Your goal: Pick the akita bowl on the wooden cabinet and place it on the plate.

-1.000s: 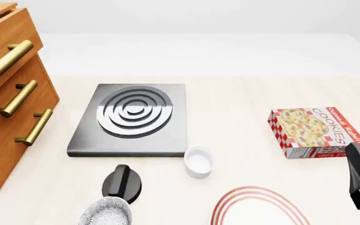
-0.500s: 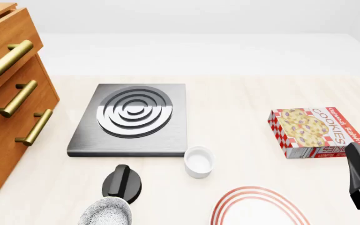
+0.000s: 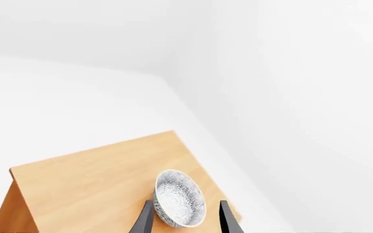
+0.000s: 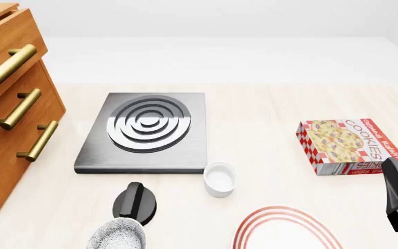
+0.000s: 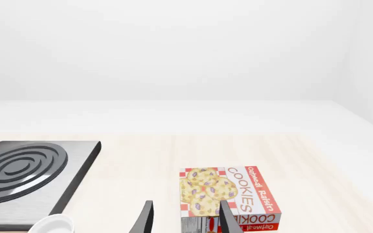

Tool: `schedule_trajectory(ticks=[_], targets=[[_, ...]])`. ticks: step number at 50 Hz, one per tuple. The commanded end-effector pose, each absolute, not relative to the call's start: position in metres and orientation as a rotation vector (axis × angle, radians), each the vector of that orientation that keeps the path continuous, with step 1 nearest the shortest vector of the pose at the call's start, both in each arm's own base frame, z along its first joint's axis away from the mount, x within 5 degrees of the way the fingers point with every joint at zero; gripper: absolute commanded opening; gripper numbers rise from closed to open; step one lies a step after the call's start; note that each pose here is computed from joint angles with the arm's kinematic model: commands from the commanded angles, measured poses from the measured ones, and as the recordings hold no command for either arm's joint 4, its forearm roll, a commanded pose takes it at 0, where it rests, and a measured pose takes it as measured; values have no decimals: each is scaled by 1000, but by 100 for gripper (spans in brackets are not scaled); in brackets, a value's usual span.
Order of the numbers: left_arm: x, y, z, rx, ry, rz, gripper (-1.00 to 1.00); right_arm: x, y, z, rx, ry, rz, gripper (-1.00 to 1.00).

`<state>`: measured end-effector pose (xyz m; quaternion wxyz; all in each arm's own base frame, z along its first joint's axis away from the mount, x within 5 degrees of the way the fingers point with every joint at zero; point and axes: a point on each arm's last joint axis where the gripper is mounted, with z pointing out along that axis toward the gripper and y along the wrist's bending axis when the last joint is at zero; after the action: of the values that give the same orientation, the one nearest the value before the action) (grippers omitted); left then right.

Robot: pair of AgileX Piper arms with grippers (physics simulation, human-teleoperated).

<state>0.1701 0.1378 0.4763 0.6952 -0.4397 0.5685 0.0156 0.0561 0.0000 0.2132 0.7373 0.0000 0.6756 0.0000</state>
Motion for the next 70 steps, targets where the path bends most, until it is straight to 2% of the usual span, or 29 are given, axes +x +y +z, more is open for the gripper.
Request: schedule_trajectory(ticks=[1,31,70], targets=[[181,149,462,-1007,1300,45,100,56,0,213,0,1484,0,100],[210,166,438,-1021,1390,52,100,56,0,213,0,1484,0,100],[232,170,425,-989,1457,55,100,56,0,213,0,1484,0,100]])
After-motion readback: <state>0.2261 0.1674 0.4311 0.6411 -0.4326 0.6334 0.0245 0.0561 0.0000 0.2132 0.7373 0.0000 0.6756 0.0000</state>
